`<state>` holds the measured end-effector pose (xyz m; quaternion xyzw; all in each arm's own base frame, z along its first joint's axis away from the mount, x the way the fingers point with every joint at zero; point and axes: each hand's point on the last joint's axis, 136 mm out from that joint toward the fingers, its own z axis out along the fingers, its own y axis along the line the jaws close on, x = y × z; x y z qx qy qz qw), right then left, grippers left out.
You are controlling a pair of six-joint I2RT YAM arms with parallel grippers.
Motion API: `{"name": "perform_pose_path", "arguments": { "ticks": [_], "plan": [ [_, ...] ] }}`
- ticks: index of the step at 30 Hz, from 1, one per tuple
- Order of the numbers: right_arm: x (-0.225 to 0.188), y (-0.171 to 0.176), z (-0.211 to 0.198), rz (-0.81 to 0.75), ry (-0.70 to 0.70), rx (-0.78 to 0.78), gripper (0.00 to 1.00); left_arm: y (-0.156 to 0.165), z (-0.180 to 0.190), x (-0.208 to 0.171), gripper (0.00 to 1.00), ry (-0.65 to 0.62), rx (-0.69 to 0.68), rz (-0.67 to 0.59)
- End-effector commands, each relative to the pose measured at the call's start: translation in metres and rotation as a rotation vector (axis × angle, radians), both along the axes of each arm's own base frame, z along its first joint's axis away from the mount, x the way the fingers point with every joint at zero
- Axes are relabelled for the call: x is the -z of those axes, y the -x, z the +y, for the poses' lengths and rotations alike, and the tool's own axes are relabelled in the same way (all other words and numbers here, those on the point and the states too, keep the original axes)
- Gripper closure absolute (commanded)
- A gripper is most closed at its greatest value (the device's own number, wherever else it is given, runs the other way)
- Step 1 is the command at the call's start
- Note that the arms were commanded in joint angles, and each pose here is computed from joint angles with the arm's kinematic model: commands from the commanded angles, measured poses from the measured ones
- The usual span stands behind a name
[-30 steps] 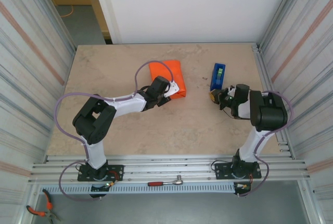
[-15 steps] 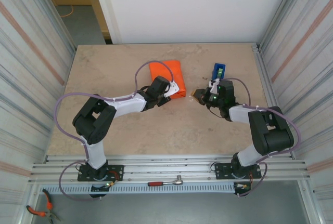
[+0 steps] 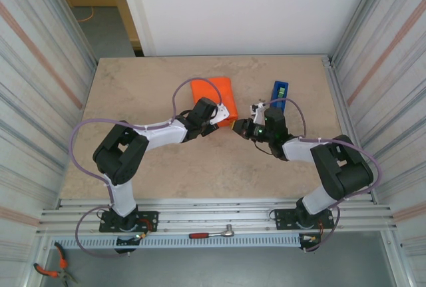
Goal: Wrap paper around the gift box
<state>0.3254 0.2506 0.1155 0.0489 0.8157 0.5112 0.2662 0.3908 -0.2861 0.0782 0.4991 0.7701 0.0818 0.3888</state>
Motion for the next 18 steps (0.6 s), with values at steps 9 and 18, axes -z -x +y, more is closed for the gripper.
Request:
{"name": "perform_pose_path", "arguments": {
  "ticks": [9, 18],
  "plan": [
    [0.0, -0.012, 0.02, -0.092, 0.006, 0.003, 1.0, 0.017, 0.006, 0.026, 0.4, -0.033, 0.012, 0.102],
    [-0.001, -0.021, 0.025, -0.106, -0.006, 0.017, 1.0, 0.016, 0.006, 0.026, 0.4, -0.035, 0.01, 0.102]
  ]
}}
